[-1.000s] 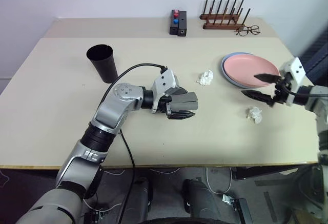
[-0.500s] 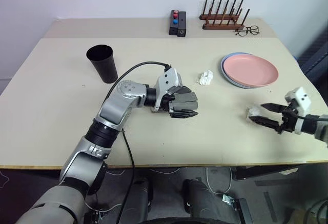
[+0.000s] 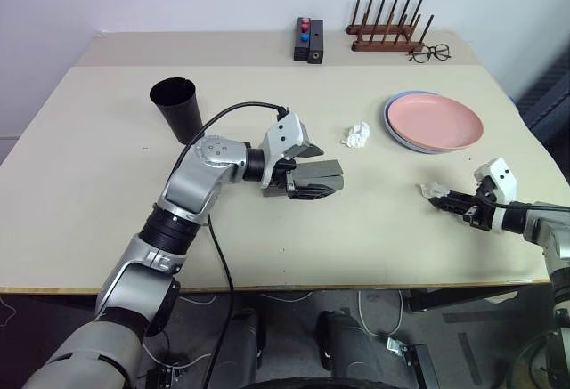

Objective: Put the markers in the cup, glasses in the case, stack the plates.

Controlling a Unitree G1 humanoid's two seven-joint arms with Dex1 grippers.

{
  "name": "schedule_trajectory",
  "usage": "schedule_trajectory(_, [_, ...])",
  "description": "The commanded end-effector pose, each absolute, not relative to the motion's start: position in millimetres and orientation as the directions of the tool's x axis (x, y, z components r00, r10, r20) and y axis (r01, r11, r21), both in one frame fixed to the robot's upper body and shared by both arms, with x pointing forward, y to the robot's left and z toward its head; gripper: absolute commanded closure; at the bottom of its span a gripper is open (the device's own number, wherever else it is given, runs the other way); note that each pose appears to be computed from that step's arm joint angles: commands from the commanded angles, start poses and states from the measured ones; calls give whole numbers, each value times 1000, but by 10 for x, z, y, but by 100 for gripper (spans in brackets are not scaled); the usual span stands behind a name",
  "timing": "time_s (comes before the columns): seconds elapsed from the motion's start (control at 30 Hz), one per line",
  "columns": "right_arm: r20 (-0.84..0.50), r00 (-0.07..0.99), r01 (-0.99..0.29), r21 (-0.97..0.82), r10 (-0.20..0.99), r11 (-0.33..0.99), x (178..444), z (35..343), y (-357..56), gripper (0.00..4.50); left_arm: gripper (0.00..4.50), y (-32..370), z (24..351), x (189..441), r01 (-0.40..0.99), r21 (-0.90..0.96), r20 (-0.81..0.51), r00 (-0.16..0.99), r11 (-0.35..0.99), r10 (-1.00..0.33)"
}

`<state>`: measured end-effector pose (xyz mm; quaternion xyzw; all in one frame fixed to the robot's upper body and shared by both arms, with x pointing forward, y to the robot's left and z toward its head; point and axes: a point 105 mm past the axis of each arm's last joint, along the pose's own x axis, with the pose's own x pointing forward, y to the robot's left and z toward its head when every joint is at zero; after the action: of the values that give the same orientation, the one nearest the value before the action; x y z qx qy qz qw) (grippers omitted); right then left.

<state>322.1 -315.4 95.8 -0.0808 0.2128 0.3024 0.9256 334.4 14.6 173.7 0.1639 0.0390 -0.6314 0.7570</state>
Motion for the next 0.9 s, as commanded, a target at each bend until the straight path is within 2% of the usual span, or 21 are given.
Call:
schedule_trajectory(0.03, [-308, 797, -574, -119, 520, 810, 3378, 1384, -3151, 390, 0, 132, 1873, 3329, 958, 240, -227, 215, 159, -950])
schedule_trajectory(0.17, [-177, 823, -565, -156, 540, 810, 3513, 1736, -3064, 390, 0, 130, 1880, 3343, 957, 232, -217, 227, 175, -950])
schedule_trajectory(0.27, [-49, 854, -516, -214, 518, 830, 3714, 2076, -2987, 390, 0, 144, 1896, 3457, 941, 227, -202, 297, 250, -933])
schedule_trajectory(0.37, [1, 873, -473, -236, 487, 849, 3864, 2194, -2959, 390, 0, 144, 1896, 3531, 928, 223, -197, 342, 298, -919])
schedule_trajectory(0.67, [-9, 937, -338, -260, 348, 904, 4217, 2072, -2975, 390, 0, 27, 1971, 3749, 866, 225, -148, 483, 446, -863])
schedule_trajectory(0.87, [-45, 967, -252, -272, 249, 929, 4302, 1943, -3031, 390, 0, -131, 2056, 3749, 857, 214, -111, 498, 469, -860])
schedule_trajectory(0.9, [-54, 969, -246, -272, 240, 930, 4304, 1920, -3040, 368, 0, -142, 2061, 3741, 857, 213, -109, 498, 469, -861])
